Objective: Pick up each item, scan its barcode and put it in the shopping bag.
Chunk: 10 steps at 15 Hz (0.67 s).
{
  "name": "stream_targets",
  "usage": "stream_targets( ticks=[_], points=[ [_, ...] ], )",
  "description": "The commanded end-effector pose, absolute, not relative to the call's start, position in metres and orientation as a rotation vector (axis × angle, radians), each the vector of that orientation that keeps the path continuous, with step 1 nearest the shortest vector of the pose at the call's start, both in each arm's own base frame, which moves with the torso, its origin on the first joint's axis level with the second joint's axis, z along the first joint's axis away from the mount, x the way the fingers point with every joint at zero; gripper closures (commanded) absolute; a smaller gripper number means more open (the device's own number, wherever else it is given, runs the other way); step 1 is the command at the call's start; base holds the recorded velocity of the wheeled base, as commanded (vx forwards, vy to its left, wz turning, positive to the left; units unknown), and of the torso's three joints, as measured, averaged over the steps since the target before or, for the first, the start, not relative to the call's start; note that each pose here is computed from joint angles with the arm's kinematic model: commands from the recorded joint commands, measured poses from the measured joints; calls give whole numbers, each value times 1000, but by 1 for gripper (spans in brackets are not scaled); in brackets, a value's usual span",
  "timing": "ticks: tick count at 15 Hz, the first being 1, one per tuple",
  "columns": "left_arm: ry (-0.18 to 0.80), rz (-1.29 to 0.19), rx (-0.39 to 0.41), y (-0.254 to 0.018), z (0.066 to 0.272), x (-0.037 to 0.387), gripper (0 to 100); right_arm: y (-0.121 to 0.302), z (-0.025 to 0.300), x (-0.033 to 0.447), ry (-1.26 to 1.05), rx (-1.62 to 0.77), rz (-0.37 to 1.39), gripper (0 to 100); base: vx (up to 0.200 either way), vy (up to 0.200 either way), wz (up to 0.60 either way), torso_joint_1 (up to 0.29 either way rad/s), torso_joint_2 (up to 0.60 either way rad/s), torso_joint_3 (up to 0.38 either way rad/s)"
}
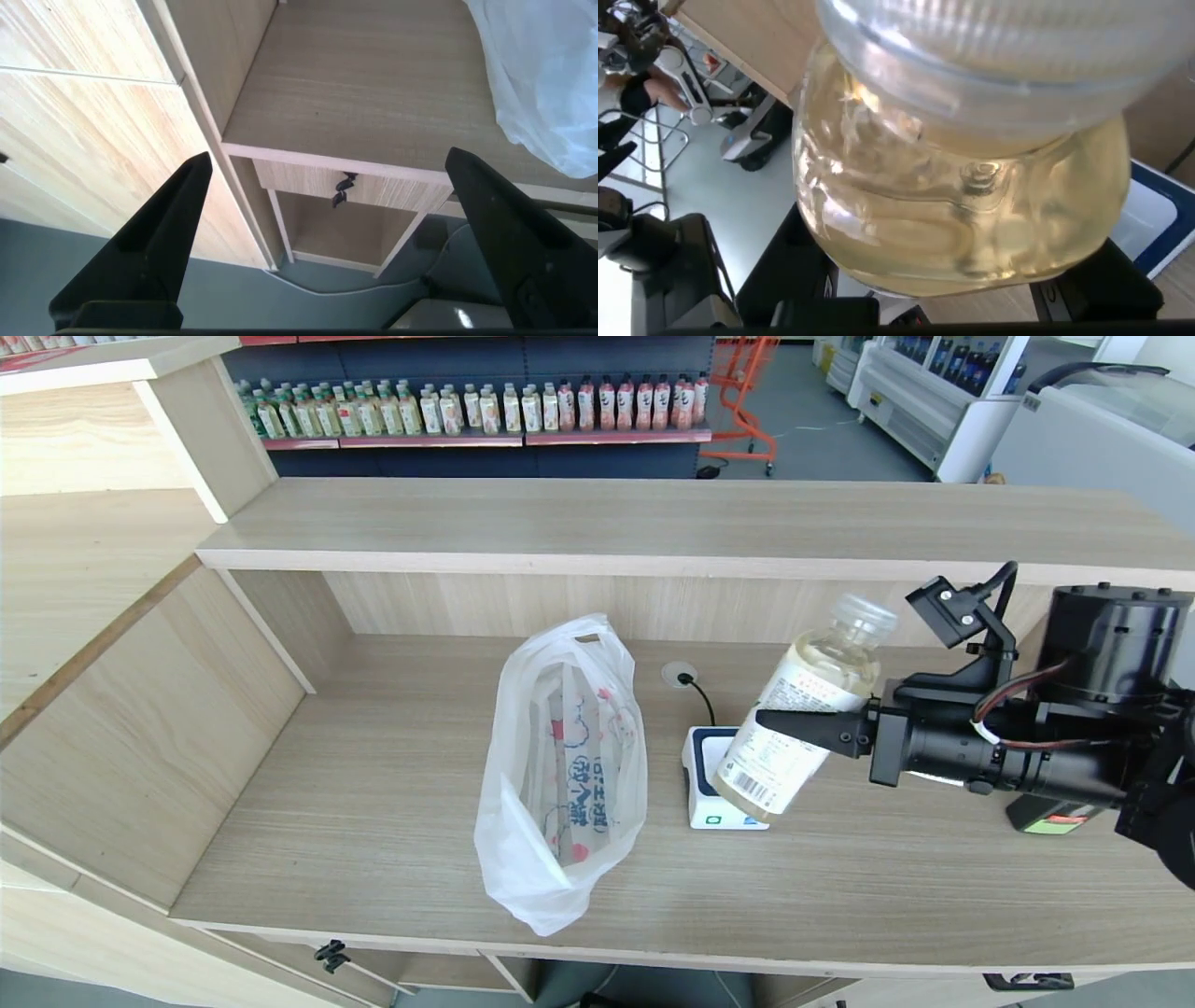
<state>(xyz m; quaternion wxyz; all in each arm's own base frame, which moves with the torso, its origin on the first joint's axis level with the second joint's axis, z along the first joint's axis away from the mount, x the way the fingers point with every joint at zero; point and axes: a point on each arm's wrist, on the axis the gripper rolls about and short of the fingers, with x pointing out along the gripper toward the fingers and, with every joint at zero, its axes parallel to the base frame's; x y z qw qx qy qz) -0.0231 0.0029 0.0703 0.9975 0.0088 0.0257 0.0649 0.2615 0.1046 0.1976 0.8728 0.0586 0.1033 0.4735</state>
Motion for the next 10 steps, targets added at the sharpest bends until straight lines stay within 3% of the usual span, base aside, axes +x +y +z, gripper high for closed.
stream_targets(
  ticks=[1, 10],
  points=[
    [51, 130, 17, 3, 70, -23, 0, 115, 184, 278, 264, 155, 995, 100, 0, 0, 0, 0, 0, 0],
    [53, 130, 17, 3, 70, -23, 0, 185, 124, 329, 293, 186, 1049, 100, 0, 0, 0, 0, 0, 0]
  ],
)
